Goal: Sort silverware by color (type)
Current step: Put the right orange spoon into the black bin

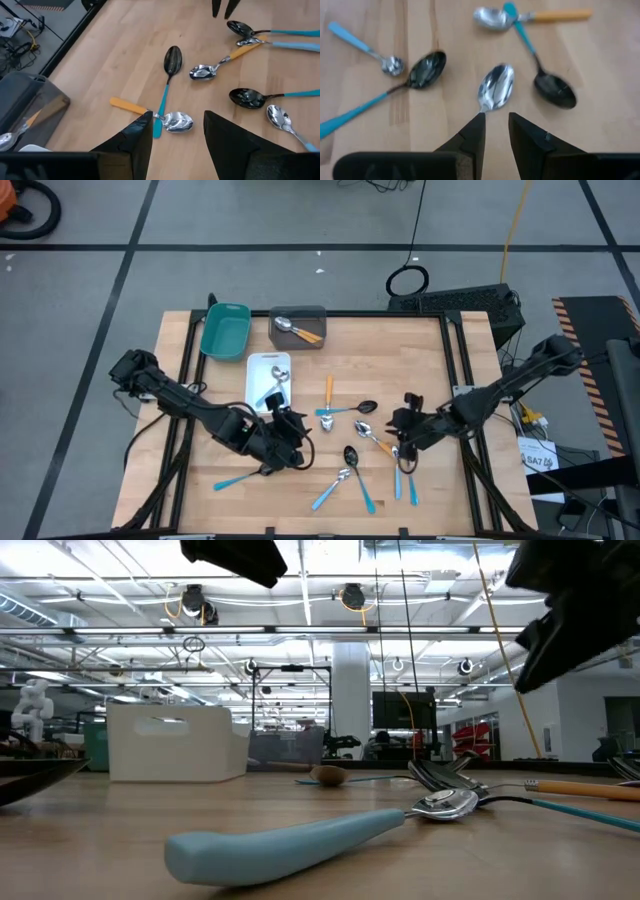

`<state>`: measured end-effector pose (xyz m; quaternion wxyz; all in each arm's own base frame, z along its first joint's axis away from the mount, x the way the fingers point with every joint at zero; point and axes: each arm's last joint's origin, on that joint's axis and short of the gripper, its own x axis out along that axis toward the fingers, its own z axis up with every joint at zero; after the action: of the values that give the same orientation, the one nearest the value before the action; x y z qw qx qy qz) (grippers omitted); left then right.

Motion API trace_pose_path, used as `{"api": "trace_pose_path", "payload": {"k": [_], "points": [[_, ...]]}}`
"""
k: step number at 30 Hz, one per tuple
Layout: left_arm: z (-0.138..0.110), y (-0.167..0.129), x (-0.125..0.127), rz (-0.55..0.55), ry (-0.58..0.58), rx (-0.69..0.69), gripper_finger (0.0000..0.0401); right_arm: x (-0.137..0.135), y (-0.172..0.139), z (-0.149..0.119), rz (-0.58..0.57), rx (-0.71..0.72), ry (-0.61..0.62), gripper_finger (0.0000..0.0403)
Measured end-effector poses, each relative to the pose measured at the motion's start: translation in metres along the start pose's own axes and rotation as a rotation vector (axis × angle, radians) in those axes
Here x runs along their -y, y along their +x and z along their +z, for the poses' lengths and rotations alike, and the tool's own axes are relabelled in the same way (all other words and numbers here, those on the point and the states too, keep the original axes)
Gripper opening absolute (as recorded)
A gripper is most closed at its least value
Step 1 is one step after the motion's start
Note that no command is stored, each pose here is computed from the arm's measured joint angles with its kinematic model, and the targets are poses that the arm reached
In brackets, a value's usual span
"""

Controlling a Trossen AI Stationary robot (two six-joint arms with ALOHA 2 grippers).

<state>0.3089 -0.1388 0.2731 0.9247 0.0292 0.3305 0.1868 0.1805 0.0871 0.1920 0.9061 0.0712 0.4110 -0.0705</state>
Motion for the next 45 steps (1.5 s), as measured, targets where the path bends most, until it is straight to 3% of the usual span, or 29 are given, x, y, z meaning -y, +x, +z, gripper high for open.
{"api": "trace_pose_path", "payload": {"k": [9,18,34,45], "points": [[-0.009,0.018,0.010,0.024,0.066,-0.038,0.0175,-0.004,0.019,0.001,0.031,-0.092,0.072,0.0098],[-0.016,0.037,0.012,0.047,0.109,-0.084,0.0175,-0.019,0.041,0.003,-0.046,-0.140,0.027,0.0138],[-0.015,0.039,0.009,0.051,0.090,-0.087,0.0175,-0.031,0.063,-0.004,0.023,-0.302,0.021,0.0133],[-0.014,0.042,0.006,0.059,0.085,-0.090,0.0175,-0.025,0.069,-0.003,-0.016,-0.299,-0.007,0.0132]]}}
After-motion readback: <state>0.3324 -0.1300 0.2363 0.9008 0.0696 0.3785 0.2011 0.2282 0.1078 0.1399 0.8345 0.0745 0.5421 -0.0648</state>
